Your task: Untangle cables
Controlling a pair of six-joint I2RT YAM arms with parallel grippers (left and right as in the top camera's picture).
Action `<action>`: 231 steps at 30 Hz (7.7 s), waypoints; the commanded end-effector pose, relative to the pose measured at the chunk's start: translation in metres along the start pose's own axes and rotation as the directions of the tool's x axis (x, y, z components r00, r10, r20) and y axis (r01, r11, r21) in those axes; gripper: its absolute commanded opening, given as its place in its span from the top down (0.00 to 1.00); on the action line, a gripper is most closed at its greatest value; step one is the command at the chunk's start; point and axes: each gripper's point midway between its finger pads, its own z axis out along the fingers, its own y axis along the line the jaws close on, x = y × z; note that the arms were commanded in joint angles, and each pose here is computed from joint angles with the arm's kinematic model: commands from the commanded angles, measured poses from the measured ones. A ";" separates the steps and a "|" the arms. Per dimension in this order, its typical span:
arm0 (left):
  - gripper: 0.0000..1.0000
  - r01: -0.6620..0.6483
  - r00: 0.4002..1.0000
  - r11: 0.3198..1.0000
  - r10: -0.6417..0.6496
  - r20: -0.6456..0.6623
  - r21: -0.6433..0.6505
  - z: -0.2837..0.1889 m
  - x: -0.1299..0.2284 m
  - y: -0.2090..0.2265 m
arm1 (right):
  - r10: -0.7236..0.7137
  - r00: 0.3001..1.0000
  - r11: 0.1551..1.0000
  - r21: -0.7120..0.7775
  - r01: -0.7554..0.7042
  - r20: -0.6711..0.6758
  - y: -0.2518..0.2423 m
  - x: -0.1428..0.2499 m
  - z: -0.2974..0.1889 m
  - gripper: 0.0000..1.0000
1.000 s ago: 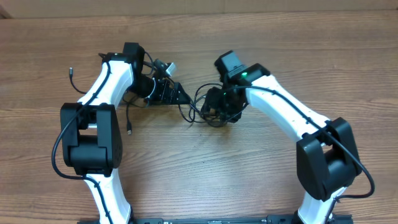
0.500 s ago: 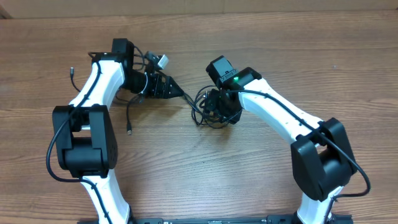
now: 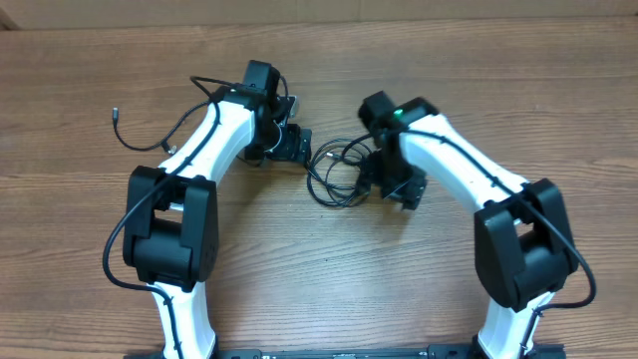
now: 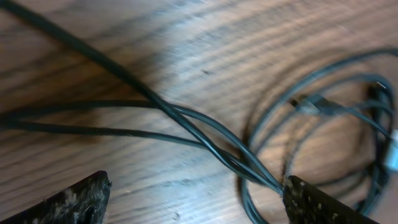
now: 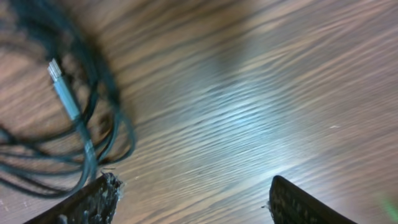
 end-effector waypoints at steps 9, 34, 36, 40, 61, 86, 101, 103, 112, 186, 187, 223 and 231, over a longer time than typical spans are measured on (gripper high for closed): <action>0.11 0.078 0.995 0.992 -0.071 0.072 -0.096 0.002 -0.004 0.018 | 0.039 0.999 0.984 -0.173 -0.040 -0.010 0.041 0.008 -0.007 0.50; 0.03 0.045 0.997 0.998 -0.043 0.069 -0.035 0.005 -0.005 0.000 | 0.418 0.900 0.907 -0.114 -0.406 0.124 0.039 0.027 0.039 0.48; 0.03 0.045 0.997 0.998 -0.043 0.062 -0.036 0.008 -0.003 0.000 | 0.416 0.902 0.909 -0.082 -0.409 0.119 0.030 0.032 0.047 0.48; 0.04 0.050 0.998 0.998 -0.049 0.037 -0.041 0.022 0.000 0.004 | 0.415 0.906 0.908 0.013 -0.418 0.082 0.006 0.049 0.063 0.45; 0.26 0.062 0.987 0.987 -0.038 -0.157 0.151 0.007 0.032 -0.033 | 0.374 0.927 0.922 0.102 -0.374 0.020 -0.014 0.064 0.066 0.40; 0.59 0.254 0.964 0.961 -0.261 -0.055 -0.107 0.052 0.047 -0.031 | 0.374 0.928 0.925 0.069 -0.373 0.006 -0.006 0.063 0.067 0.40; 0.96 0.239 0.969 0.968 -0.243 -0.045 -0.075 0.051 0.040 -0.029 | 0.288 0.957 0.957 0.054 -0.286 -0.036 -0.001 0.065 0.064 0.63; 0.96 0.223 0.972 0.973 -0.227 -0.053 -0.064 0.042 0.034 -0.027 | 0.213 0.976 0.977 0.036 -0.212 -0.053 0.003 0.062 0.057 0.73; 0.96 0.355 0.933 0.932 -0.359 -0.039 -0.076 0.020 0.020 0.031 | 0.146 0.989 0.988 -0.040 -0.147 -0.036 0.020 0.042 0.032 0.90; 0.96 0.482 0.876 0.866 -0.471 -0.103 0.135 -0.010 0.021 0.093 | 0.124 0.977 0.989 -0.102 -0.107 0.175 0.005 -0.035 0.042 0.00; 0.96 0.513 0.857 0.854 -0.505 -0.098 0.085 -0.009 0.024 0.100 | 0.121 0.978 0.990 -0.095 -0.106 0.171 0.003 -0.034 0.042 0.00; 0.96 0.191 0.978 0.979 -0.184 -0.096 0.069 0.009 0.023 0.043 | 0.180 0.979 0.885 0.417 -0.205 0.099 -0.140 -0.045 0.054 0.00; 0.96 0.229 0.971 0.971 -0.223 -0.087 0.065 0.005 0.022 0.058 | 0.196 0.975 0.847 0.482 -0.224 0.108 -0.161 -0.052 0.035 0.00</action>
